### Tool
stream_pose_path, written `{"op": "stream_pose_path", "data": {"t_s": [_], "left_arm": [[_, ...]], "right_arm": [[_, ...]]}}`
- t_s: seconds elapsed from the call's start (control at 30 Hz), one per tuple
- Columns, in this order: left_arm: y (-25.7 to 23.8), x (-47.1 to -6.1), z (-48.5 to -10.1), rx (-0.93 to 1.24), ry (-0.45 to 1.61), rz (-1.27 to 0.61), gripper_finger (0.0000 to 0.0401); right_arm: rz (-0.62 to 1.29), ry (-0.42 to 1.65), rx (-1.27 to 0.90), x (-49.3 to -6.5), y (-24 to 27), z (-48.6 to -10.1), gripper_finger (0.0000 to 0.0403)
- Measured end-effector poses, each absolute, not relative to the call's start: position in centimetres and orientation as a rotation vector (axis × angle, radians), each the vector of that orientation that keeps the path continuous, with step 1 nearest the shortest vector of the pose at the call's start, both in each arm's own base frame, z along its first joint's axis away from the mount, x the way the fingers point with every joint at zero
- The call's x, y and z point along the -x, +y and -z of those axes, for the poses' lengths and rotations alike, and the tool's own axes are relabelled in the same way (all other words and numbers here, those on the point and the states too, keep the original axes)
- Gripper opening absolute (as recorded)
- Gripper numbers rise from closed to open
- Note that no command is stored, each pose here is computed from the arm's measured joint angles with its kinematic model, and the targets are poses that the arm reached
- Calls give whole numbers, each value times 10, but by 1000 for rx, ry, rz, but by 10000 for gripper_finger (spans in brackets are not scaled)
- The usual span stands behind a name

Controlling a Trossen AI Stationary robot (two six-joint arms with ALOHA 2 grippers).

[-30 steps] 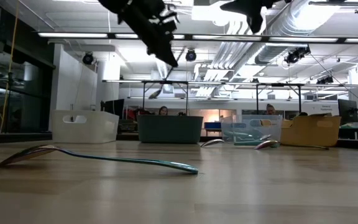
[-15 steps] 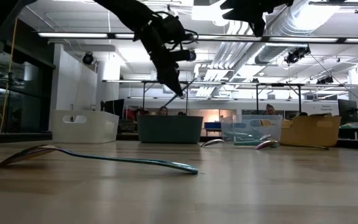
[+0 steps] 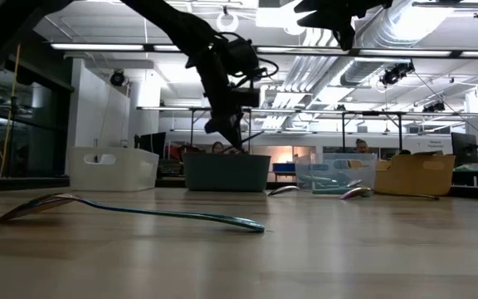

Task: Sort silverware by color (type)
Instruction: Put the gold spoon into the blue bin, then put the green spoon into the white bin

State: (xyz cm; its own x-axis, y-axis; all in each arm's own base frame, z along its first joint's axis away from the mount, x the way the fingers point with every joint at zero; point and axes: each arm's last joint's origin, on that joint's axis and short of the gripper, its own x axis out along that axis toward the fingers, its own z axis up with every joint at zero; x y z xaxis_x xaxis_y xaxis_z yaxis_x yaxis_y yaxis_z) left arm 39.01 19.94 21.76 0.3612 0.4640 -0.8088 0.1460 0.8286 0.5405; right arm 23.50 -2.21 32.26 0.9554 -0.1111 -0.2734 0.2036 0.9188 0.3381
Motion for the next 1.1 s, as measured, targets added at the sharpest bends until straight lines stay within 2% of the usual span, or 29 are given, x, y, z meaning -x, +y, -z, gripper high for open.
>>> {"op": "stream_pose_path", "data": {"t_s": [0.53,0.77,0.87,1.1], "left_arm": [[195,-393,-217,-585,1199,-244,79],[194,-385,-235,-615,1216,-355,115],[192,-375,-261,-532,1136,-433,127],[185,-325,-334,-51,773,-472,141]], "right_arm": [[162,253,-373,-235,-22,-323,101],[162,253,-373,-235,-22,-323,101],[162,253,-369,-235,-22,-323,101],[159,251,-352,-235,-22,-323,101]]}}
